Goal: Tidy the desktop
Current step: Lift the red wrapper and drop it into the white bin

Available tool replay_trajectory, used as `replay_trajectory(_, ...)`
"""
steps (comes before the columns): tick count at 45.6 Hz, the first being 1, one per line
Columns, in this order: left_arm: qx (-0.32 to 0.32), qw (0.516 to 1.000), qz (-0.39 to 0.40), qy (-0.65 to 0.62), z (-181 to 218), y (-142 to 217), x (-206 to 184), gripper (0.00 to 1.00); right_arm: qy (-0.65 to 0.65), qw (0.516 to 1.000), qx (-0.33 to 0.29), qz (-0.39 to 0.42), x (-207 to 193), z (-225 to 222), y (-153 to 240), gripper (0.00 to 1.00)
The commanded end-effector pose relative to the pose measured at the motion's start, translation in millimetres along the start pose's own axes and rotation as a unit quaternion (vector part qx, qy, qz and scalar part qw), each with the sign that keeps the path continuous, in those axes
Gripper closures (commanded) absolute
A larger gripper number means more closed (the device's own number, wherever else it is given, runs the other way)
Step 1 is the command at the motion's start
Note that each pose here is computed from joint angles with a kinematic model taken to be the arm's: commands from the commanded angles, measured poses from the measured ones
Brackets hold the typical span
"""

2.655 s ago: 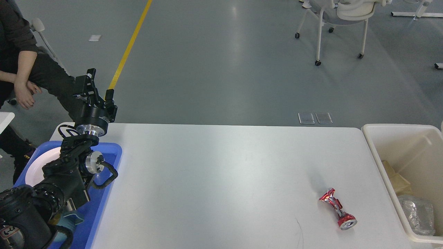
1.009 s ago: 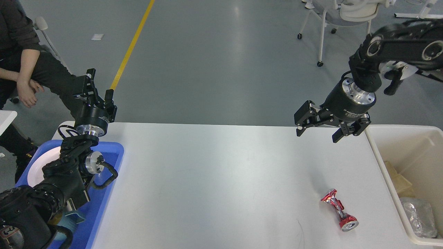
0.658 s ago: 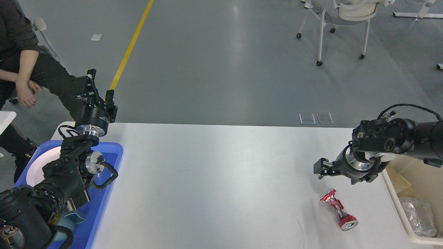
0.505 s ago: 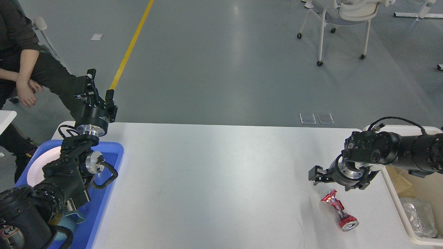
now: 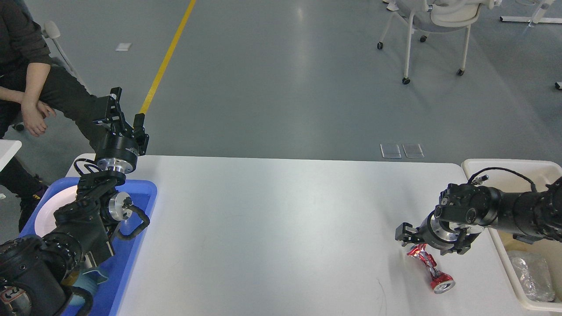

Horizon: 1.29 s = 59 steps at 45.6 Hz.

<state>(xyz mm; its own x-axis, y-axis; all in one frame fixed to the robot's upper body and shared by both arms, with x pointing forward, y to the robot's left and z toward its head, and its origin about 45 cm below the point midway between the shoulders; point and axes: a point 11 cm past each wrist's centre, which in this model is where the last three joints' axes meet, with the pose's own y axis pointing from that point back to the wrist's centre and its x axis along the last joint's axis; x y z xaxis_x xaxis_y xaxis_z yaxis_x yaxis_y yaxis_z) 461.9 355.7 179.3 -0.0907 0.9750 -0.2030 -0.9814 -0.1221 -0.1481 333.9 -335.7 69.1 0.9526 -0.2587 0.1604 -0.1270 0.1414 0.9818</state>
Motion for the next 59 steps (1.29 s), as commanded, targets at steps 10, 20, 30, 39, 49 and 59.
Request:
replay_trajectory(10, 0.000, 1.000, 0.000, 0.000, 0.1, -0.1, -0.1, 0.04, 0.000, 1.000, 0.006, -0.021, -8.6, -4.4, 0.5, 1.00)
replay_trajectory(20, 0.000, 1.000, 0.000, 0.000, 0.1, -0.1, -0.1, 0.03, -0.001, 1.000, 0.005, -0.013, -6.2, -4.0, 0.9, 1.00)
replay_trajectory(30, -0.001, 1.000, 0.000, 0.000, 0.6, -0.6, -0.4, 0.03, -0.001, 1.000, 0.006, -0.008, -2.5, -5.1, 3.3, 1.00)
replay_trajectory(39, 0.000, 1.000, 0.000, 0.000, 0.1, -0.1, -0.1, 0.04, -0.009, 0.999, 0.023, 0.023, 33.3, -6.5, 42.4, 1.00)
replay_trajectory(49, -0.001, 1.000, 0.000, 0.000, 0.6, -0.6, -0.4, 0.03, -0.041, 0.986, 0.107, 0.120, 111.8, -6.6, 179.5, 1.00)
replay_trajectory(59, 0.000, 1.000, 0.000, 0.000, 0.1, -0.1, -0.1, 0.04, -0.080, 0.955, 0.233, 0.163, 149.9, -8.6, 306.3, 1.00)
